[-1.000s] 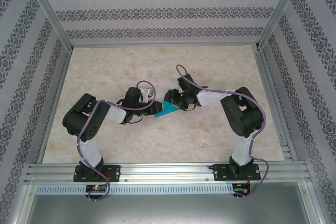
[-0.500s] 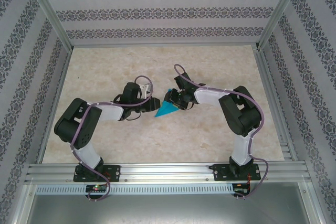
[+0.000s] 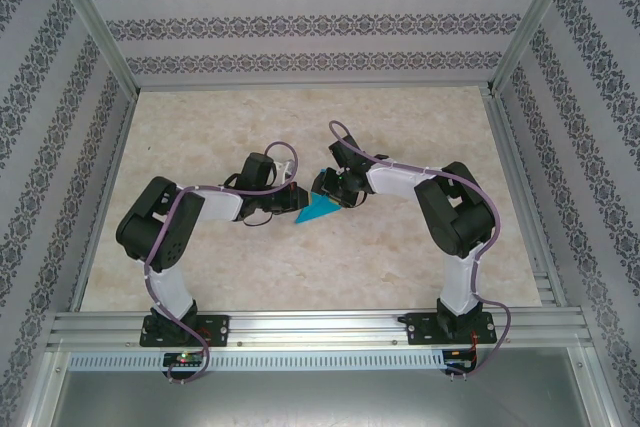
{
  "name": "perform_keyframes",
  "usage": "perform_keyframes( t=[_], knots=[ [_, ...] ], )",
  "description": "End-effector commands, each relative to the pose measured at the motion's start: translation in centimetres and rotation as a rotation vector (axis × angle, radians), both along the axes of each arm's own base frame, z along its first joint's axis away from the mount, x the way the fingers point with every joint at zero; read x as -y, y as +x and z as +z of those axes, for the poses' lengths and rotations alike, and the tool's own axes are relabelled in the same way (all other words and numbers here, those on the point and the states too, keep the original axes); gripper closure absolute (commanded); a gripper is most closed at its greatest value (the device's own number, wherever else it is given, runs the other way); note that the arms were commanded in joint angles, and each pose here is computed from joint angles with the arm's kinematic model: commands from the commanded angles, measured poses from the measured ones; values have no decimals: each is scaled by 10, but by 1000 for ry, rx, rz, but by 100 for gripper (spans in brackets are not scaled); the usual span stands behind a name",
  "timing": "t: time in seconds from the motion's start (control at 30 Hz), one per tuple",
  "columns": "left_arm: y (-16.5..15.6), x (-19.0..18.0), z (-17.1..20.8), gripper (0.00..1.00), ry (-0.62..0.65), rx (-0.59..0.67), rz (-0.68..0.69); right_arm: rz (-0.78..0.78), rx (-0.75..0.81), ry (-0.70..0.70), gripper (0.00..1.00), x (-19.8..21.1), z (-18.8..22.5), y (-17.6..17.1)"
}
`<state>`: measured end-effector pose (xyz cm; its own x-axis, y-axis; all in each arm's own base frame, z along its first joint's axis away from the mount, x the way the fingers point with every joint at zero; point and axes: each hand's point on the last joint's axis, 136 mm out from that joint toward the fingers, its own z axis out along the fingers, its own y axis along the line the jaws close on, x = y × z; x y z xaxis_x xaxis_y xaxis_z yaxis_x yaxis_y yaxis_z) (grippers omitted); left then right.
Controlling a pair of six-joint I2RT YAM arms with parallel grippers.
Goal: Fold a paper plane with a square sheet of paper (pick it up from the middle)
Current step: Fourth fold the wing at the center of the table.
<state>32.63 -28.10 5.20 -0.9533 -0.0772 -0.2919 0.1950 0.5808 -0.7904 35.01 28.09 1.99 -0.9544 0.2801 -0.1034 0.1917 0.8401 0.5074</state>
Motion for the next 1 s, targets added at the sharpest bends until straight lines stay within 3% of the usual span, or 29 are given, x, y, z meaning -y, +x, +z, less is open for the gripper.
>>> perform_keyframes(
  t=[0.0, 0.63, 0.97],
  knots=[
    [1, 1, -5, 93, 31, -6, -17, -5, -144, -179, 48, 32, -52, -33],
    [5, -6, -26, 96, 122, -63, 5, 36, -81, -69, 47, 18, -34, -30],
    [4, -7, -32, 96, 136, -80, 0, 16, -121, -132, 59, 30, -41, -33]
  ],
)
